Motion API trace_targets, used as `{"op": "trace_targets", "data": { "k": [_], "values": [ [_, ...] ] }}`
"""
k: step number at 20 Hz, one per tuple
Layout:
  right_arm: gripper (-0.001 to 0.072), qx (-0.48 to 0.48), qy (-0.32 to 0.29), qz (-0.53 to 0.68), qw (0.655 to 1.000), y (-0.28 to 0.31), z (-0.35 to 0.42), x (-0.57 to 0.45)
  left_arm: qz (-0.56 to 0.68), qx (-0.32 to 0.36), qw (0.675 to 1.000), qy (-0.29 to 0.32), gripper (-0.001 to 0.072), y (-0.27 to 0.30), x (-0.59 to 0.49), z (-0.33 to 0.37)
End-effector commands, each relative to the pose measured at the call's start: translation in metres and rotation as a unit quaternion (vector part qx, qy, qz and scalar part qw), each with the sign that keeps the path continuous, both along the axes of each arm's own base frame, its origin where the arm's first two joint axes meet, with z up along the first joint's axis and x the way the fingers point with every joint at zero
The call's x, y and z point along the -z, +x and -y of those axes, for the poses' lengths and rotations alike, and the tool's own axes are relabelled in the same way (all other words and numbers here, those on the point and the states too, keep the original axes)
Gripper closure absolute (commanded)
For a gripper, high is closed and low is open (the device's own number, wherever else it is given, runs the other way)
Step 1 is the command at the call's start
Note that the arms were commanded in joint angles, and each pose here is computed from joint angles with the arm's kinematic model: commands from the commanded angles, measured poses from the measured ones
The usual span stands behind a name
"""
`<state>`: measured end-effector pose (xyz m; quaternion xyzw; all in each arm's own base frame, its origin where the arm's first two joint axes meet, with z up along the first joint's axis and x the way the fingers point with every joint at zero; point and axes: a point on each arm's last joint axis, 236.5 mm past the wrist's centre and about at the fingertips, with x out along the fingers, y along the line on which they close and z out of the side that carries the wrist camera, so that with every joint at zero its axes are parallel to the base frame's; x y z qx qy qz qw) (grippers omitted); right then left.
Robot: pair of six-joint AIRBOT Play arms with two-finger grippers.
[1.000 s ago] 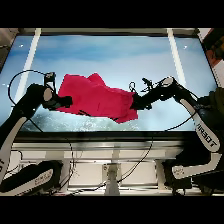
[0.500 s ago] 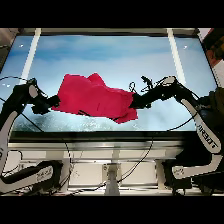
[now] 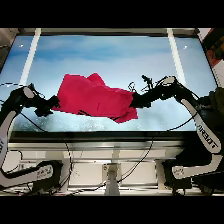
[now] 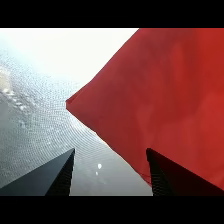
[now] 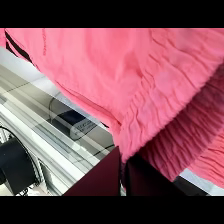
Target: Fold the clothes and pants, and hang the long-sleeved shirts on hangers.
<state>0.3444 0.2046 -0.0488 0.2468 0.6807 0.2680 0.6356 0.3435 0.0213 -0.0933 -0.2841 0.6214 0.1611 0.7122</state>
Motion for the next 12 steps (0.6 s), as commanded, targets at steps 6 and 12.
{"op": "trace_targets", "data": {
  "k": [6,12],
  "values": [
    [0.0695,-0.003,-0.011,0.004,1.0,0.0,0.004,0.003,0.045,-0.032,0.998,-0.008,0.0229,0.022,0.017,0.0],
    [0.0695,-0.003,-0.011,0.005,1.0,0.001,0.004,0.003,0.107,-0.051,0.993,-0.002,0.0487,0.051,0.008,-0.006]
  ]
}}
